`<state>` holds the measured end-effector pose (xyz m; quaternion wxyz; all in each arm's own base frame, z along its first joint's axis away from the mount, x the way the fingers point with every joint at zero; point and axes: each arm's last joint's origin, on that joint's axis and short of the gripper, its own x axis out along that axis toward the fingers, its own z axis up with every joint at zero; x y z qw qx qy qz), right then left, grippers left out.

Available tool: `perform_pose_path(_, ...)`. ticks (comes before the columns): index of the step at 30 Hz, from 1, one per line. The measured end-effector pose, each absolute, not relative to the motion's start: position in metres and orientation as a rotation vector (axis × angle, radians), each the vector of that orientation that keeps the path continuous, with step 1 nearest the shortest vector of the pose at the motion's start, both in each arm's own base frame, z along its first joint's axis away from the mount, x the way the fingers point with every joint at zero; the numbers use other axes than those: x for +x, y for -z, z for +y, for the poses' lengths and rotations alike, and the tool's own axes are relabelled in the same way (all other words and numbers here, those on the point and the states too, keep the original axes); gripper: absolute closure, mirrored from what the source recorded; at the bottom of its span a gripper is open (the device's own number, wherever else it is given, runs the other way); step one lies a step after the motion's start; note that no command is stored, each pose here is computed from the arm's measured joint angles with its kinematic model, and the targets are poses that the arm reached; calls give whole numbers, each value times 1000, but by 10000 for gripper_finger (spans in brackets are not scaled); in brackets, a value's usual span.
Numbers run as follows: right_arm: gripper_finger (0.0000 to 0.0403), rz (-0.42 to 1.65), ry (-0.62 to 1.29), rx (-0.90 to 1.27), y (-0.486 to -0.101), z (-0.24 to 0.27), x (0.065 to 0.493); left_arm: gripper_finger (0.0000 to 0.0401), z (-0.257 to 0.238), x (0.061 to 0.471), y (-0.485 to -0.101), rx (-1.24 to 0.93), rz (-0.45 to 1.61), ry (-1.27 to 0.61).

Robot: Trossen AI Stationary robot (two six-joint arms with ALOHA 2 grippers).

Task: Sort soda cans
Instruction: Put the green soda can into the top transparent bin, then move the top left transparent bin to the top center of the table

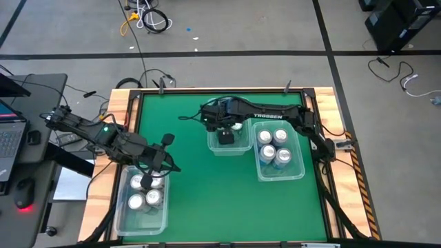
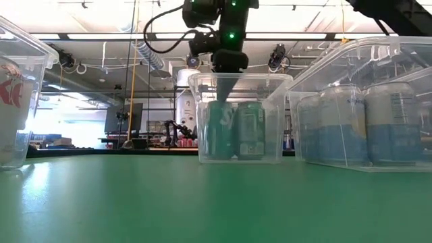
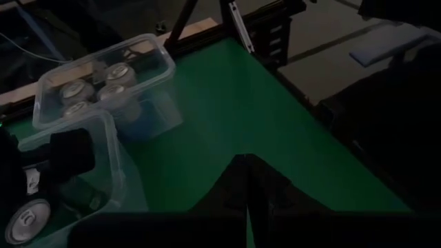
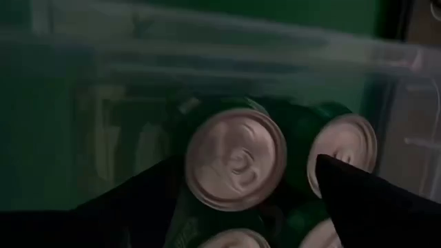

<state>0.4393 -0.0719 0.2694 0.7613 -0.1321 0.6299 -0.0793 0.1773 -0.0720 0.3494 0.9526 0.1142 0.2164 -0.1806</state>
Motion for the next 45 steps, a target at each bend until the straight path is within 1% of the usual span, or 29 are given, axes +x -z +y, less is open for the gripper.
perform_pose_path(9, 156, 1335, 175, -290, -272, -72, 442, 400, -72, 177, -349, 221, 447, 367)
perform_pose_path(11, 173, 1339, 194, -315, -278, -71, 439, 400, -72, 177, -349, 221, 444, 367)
perform_pose_path(14, 207, 1322, 217, -302, -299, -66, 432, 400, -74, 181, -347, 221, 388, 368)
perform_pose_path(16, 241, 1312, 234, -278, -309, -63, 427, 400, -75, 183, -340, 222, 352, 373)
perform_pose_path(18, 287, 1272, 246, -253, -315, -59, 425, 400, -76, 186, -332, 217, 323, 380)
perform_pose_path(21, 372, 1196, 183, -231, -317, -45, 425, 400, -77, 188, -318, 209, 314, 380)
perform_pose_path(22, 387, 1165, 157, -229, -319, -38, 424, 400, -77, 187, -313, 200, 320, 381)
perform_pose_path(26, 390, 1102, 114, -212, -321, -11, 413, 400, -74, 179, -311, 132, 344, 368)
perform_pose_path(30, 400, 1018, 93, -182, -319, 14, 391, 401, -69, 170, -310, 90, 396, 329)
perform_pose_path(32, 401, 992, 69, -140, -312, 24, 379, 401, -67, 167, -308, 58, 433, 292)
perform_pose_path(36, 402, 926, 29, -103, -283, 41, 369, 401, -66, 164, -302, -13, 516, 267)
perform_pose_path(38, 402, 891, 27, -89, -271, 43, 367, 401, -68, 163, -301, -40, 525, 287)
perform_pose_path(41, 403, 892, 92, -67, -253, 32, 366, 401, -73, 160, -301, -49, 533, 315)
perform_pose_path(45, 403, 843, 177, -44, -245, 15, 368, 401, -79, 159, -300, -38, 537, 324)
